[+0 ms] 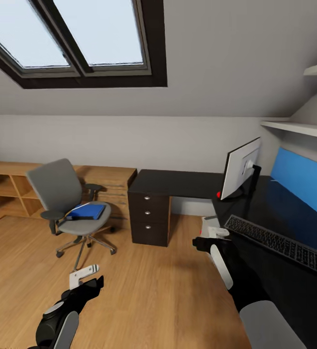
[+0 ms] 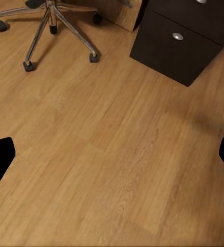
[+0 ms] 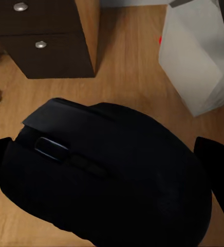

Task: In the bedroom, organize the workspace by keeping the computer under the desk, ensuring the monitor is on the desk, placing the keyboard on the desk next to the monitor, placing the mouse on the desk next to the keyboard, moving the folder from the swivel chair onto the desk next to the mouse, stacking the notebook on top of the folder with the pen on top of the notebook, and positioning the swivel chair next to the desk.

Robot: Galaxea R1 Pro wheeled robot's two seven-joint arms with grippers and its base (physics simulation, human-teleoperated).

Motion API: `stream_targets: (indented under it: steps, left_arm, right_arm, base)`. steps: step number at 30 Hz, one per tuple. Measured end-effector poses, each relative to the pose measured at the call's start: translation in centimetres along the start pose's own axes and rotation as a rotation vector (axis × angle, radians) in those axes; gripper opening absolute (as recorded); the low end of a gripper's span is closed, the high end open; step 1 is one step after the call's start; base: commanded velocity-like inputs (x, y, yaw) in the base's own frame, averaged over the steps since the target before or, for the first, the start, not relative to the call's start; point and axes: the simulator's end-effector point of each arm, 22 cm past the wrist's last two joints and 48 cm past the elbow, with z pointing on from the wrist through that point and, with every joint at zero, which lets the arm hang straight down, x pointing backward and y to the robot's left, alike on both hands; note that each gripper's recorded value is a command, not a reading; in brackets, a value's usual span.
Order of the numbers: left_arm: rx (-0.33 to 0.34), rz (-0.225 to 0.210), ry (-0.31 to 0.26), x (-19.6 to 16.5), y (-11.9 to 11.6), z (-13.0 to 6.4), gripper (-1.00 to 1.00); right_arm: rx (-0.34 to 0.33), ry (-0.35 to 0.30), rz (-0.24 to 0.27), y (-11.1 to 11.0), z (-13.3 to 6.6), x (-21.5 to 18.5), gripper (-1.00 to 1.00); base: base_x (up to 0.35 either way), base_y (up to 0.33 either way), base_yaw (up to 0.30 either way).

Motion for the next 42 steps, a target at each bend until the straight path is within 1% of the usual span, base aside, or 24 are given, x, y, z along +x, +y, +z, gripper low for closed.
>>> stream_targets:
  steps: [7, 13, 19, 27, 42]
  left_arm:
    - [0.000, 0.001, -0.001, -0.50, -0.09, -0.50, 1.00]
    - [-0.002, 0.002, -0.002, -0.52, -0.04, -0.49, 1.00]
    - [-0.002, 0.003, -0.001, -0.46, -0.07, -0.50, 1.00]
    - [-0.001, 0.003, -0.001, -0.45, -0.09, -0.51, 1.00]
    - [-0.001, 0.003, -0.001, -0.46, -0.09, -0.51, 1.00]
  right_arm:
    - [0.001, 0.001, 0.000, 0.03, -0.50, -0.44, -1.00]
    - [0.002, 0.001, -0.001, -0.02, -0.50, -0.43, -1.00]
    - [0.005, -0.021, 0.001, -0.05, -0.43, -0.77, -1.00]
    - [0.005, -0.017, 0.001, -0.06, -0.37, -0.42, -1.00]
    - [-0.003, -0.015, 0.005, 0.39, -0.42, -0.31, -1.00]
  base:
    - [0.043, 0.299, 0.008]
    - [0.092, 0.036, 0.000]
    - [0.325, 0.000, 0.000]
    - [0.328, 0.059, 0.000]
    - [0.328, 0.121, 0.000]
